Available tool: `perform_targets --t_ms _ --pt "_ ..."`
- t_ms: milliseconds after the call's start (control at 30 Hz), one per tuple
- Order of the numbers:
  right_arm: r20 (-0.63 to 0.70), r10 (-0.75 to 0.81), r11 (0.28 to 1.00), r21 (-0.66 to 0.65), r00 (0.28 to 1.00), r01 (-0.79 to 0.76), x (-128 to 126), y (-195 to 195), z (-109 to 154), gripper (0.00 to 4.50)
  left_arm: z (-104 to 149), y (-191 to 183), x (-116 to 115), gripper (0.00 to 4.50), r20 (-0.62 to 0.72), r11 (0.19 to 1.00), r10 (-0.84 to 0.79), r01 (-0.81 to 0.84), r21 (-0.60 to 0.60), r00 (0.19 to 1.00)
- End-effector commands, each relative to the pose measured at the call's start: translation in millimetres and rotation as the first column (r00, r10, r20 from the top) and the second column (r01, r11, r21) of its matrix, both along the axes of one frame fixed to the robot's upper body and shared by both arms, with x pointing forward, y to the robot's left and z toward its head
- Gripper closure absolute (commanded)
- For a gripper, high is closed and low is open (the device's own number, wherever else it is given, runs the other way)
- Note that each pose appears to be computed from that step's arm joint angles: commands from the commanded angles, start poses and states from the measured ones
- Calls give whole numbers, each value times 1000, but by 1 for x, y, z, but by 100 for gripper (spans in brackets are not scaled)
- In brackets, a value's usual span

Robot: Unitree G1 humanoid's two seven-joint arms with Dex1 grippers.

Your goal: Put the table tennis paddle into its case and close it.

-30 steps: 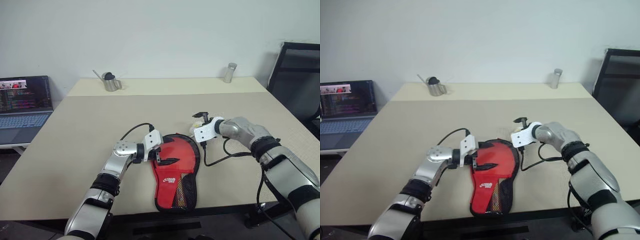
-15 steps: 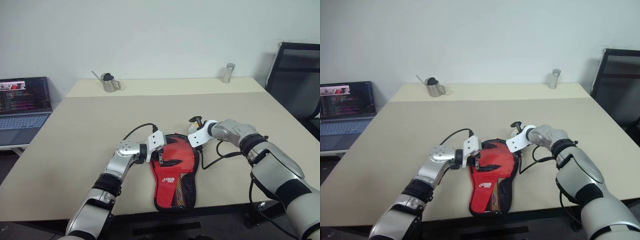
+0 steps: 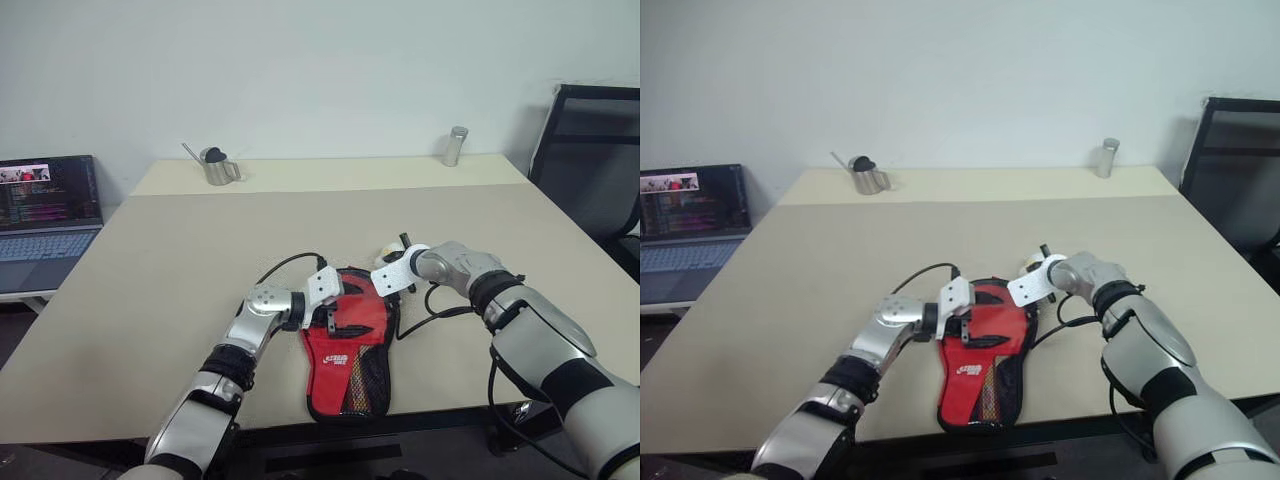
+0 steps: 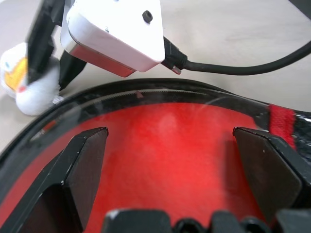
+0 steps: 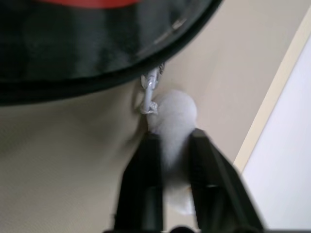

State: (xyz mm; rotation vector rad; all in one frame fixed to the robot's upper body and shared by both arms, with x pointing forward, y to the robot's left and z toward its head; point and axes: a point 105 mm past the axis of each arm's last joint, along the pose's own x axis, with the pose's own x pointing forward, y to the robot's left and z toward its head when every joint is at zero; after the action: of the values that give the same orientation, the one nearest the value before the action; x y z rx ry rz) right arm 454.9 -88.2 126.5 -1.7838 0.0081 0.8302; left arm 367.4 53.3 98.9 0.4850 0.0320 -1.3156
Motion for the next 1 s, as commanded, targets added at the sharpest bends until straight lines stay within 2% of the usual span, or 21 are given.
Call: perform_targets --t_ms 33,333,533,800,1000 --pt "3 -17 999 43 1000 16 2 -2 12 449 -13 -2 0 0 -16 999 0 1 37 1000" --pt "-73 -47 992 115 996 55 -1 -23 26 449 -36 4 -5 0 -122 999 10 -5 44 993" --pt "-186 -33 988 145 982 61 -17 -39 23 449 -46 11 -6 0 -182 998 33 -24 51 983" --pt "-338 -52 982 155 940 109 -67 -71 18 449 -51 9 -7 0 -221 999 37 -31 29 975" --pt "-504 -40 965 205 863 165 -125 -73 26 449 -52 5 -8 0 -233 999 33 -27 27 972"
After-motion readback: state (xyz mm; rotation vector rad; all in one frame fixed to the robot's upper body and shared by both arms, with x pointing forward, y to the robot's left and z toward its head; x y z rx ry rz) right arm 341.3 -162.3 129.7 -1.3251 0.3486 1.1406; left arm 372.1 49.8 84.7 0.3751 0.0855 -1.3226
